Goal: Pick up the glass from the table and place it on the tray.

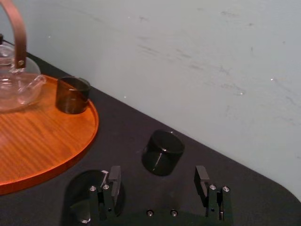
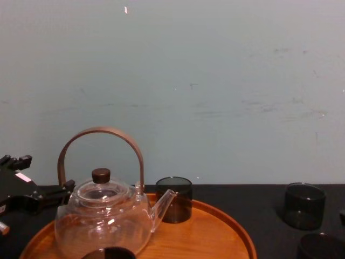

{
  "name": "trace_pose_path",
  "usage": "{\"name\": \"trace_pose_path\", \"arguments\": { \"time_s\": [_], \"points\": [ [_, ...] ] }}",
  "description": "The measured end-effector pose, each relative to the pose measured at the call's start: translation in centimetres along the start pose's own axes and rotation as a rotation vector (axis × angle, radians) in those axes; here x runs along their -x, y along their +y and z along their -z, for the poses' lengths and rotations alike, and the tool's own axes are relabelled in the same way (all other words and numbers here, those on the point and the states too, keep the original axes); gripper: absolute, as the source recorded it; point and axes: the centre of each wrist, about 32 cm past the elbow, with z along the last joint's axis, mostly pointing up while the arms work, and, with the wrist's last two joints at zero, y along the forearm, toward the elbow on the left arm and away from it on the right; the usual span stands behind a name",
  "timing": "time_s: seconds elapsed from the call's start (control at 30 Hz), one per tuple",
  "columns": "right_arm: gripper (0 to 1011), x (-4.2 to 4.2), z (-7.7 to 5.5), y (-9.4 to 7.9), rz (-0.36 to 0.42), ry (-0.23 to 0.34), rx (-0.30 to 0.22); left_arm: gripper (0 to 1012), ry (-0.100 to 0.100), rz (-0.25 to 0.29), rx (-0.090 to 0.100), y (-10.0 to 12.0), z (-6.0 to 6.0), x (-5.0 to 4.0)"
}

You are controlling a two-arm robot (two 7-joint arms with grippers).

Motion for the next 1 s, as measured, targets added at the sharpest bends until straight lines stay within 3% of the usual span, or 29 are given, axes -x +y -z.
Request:
{"name": "trace_pose_path", "arguments": {
  "time_s": [0.53,1.0],
  "points": [
    [1002,2.34,0.3,-1.8,-0.086,0.014,0.026,1009,0.000,0.000,0.000,0.0,0.0,0.00],
    [1002,3.15,1.1,-2.1,-0.120,0.046,0.045,1010,0.000,0.000,0.000,0.0,0.0,0.00]
  ]
}}
